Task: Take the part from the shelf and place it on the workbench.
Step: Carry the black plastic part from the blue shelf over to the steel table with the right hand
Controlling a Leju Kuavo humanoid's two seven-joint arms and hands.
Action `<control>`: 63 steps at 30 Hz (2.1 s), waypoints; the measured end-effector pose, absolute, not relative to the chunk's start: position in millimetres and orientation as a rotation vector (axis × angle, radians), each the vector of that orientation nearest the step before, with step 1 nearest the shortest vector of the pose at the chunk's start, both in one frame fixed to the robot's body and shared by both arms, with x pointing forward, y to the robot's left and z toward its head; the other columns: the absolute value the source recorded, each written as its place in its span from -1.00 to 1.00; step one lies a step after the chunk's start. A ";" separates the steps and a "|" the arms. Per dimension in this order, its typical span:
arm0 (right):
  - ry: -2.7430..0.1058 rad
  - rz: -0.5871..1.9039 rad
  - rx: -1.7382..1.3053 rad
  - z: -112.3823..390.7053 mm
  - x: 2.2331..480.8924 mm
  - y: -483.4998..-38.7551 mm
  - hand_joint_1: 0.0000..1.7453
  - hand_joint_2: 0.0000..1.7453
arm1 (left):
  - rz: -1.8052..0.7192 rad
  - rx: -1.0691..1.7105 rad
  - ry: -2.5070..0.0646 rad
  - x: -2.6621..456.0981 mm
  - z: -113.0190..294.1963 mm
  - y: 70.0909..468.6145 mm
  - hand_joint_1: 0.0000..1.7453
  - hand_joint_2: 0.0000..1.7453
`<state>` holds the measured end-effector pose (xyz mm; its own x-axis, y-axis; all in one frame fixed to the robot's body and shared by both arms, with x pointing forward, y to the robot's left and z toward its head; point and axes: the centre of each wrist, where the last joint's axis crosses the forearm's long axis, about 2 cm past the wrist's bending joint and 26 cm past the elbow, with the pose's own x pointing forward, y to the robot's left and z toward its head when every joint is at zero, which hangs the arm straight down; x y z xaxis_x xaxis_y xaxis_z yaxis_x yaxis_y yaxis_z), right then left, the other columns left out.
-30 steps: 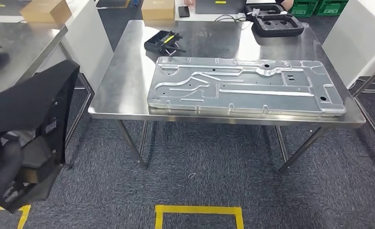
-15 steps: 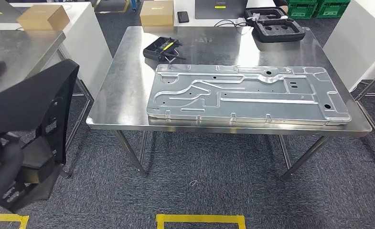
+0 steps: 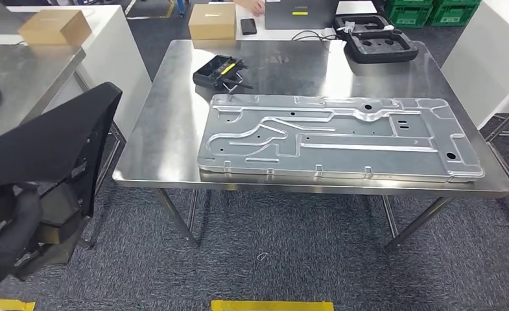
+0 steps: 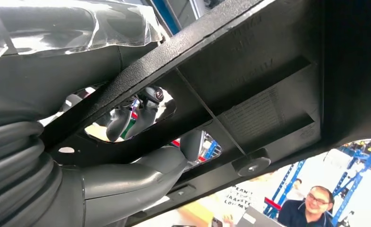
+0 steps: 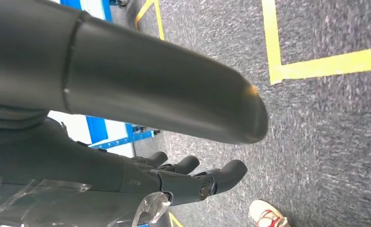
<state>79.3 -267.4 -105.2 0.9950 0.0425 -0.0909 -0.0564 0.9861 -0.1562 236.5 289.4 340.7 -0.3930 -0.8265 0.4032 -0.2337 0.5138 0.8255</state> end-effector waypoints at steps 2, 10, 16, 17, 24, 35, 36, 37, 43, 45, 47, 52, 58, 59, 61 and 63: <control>0.088 0.046 -0.159 -105.2 79.2 -267.4 -1.00 -1.00 | -0.869 0.875 -1.900 236.9 342.0 289.4 1.00 1.00; 0.089 0.062 -0.162 -105.3 78.2 -266.1 -1.00 -1.00 | -0.875 0.860 -1.898 236.8 341.6 288.4 1.00 1.00; 0.081 0.084 -0.161 -104.5 80.8 -260.8 -1.00 -1.00 | -0.870 0.862 -1.903 237.1 342.7 288.9 1.00 1.00; 0.081 0.087 -0.161 -104.5 80.9 -260.2 -1.00 -1.00 | -0.868 0.862 -1.905 237.2 342.9 288.9 1.00 1.00; 0.079 0.100 -0.168 -104.5 80.4 -258.8 -1.00 -1.00 | -0.870 0.847 -1.901 235.9 339.3 287.2 1.00 1.00; 0.076 0.114 -0.174 -104.5 79.7 -258.2 -1.00 -1.00 | -0.876 0.846 -1.903 236.1 339.9 286.5 1.00 1.00; 0.076 0.115 -0.175 -104.5 79.9 -258.2 -1.00 -1.00 | -0.879 0.845 -1.902 236.1 339.7 286.2 1.00 1.00; 0.076 0.116 -0.175 -104.5 79.9 -258.1 -1.00 -1.00 | -0.882 0.844 -1.901 236.1 339.6 285.9 1.00 1.00; 0.073 0.127 -0.172 -104.3 79.9 -255.3 -1.00 -1.00 | -0.905 0.838 -1.925 237.4 343.3 281.7 1.00 1.00; 0.068 0.131 -0.171 -103.9 81.4 -254.2 -1.00 -1.00 | -0.915 0.836 -1.937 238.2 345.4 279.8 1.00 1.00; 0.066 0.135 -0.171 -103.8 82.1 -254.0 -1.00 -1.00 | -0.923 0.833 -1.953 239.1 348.2 277.3 1.00 1.00; 0.059 0.143 -0.171 -103.2 84.4 -252.6 -1.00 -1.00 | -0.947 0.805 -1.994 240.8 353.6 267.2 1.00 1.00; 0.056 0.156 -0.171 -103.3 83.9 -252.5 -1.00 -1.00 | -0.969 0.739 -2.034 244.1 358.3 253.6 1.00 1.00; 0.052 0.158 -0.170 -103.2 84.7 -252.2 -1.00 -1.00 | -0.974 0.728 -2.043 245.0 359.3 251.5 1.00 1.00; 0.044 0.162 -0.168 -102.5 87.4 -250.7 -1.00 -1.00 | -0.979 0.710 -2.061 246.6 362.0 247.8 1.00 1.00; 0.041 0.167 -0.166 -102.2 88.1 -248.9 -1.00 -1.00 | -0.984 0.694 -2.078 248.1 364.5 244.5 1.00 1.00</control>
